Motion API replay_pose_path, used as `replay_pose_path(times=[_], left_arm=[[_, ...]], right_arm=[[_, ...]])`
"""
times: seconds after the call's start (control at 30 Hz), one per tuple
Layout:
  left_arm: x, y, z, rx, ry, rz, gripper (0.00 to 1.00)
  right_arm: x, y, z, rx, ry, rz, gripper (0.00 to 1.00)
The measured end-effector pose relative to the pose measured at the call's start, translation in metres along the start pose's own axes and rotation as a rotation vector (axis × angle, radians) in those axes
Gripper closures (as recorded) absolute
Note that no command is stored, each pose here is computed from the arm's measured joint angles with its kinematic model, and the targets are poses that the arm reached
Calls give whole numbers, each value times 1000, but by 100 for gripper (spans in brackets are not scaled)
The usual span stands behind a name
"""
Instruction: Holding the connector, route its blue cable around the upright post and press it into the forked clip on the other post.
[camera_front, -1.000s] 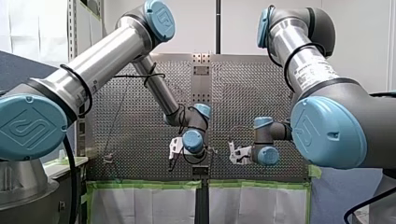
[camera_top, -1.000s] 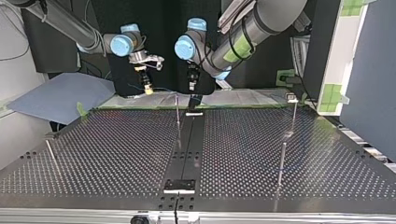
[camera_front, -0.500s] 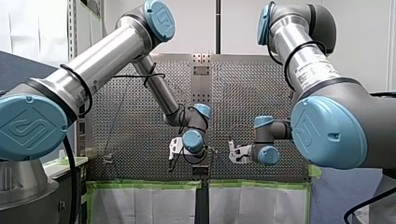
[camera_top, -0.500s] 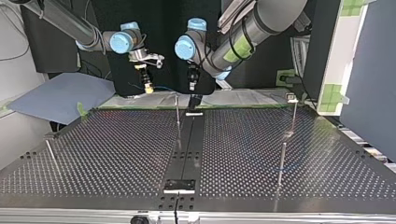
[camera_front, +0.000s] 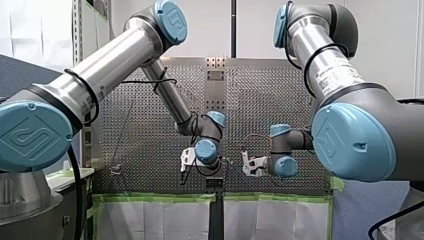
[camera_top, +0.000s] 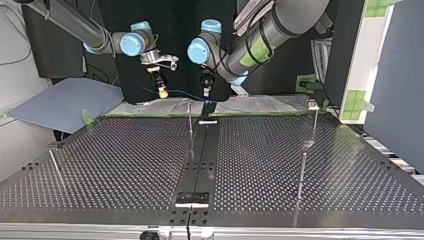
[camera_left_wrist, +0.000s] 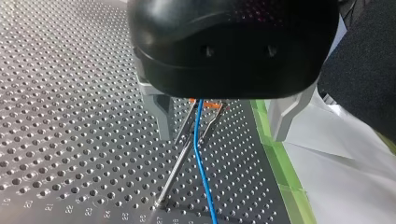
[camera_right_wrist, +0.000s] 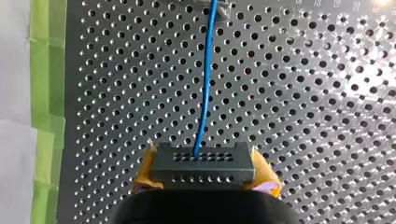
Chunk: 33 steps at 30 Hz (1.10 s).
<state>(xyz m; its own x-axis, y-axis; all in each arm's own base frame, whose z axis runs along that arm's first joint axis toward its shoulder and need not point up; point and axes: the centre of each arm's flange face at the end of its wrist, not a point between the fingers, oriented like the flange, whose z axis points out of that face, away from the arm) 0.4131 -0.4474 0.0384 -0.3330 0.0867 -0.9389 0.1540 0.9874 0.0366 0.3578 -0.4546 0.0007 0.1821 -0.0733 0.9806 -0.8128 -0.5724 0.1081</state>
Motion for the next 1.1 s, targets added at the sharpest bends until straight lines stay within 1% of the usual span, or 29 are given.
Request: replay_pose_path(times=[0.1,0.23,0.33,0.47,0.57,0.63,0.67,0.77,0.87,0.97,1.1], left_arm=[[0,0,0,-2,0,-4,0],[0,1,1,-3,0,-8,0],[0,2,1,-5,0,-10,0],[-1,4,2,-7,0,-16,0],[-1,4,3,-8,0,-18,0],[-1,5,3,-9,0,-19,0],[-1,5,3,-9,0,-19,0],[-1,5,4,-11,-2,-21,0],[-1,6,5,-12,-2,-21,0],[-2,6,5,-10,-6,-25,0],[-4,4,7,0,-26,-37,0]], right_arm=[[0,2,0,-17,-4,13,100],[-1,5,0,-21,-1,27,100],[1,6,2,-7,20,47,100],[4,9,5,21,57,81,100],[5,10,7,42,72,106,100],[6,11,8,56,78,122,100],[7,11,9,66,80,132,100],[6,11,8,84,77,154,100],[6,12,8,88,72,161,100],[5,13,8,88,70,162,100],[5,14,8,89,68,161,100]])
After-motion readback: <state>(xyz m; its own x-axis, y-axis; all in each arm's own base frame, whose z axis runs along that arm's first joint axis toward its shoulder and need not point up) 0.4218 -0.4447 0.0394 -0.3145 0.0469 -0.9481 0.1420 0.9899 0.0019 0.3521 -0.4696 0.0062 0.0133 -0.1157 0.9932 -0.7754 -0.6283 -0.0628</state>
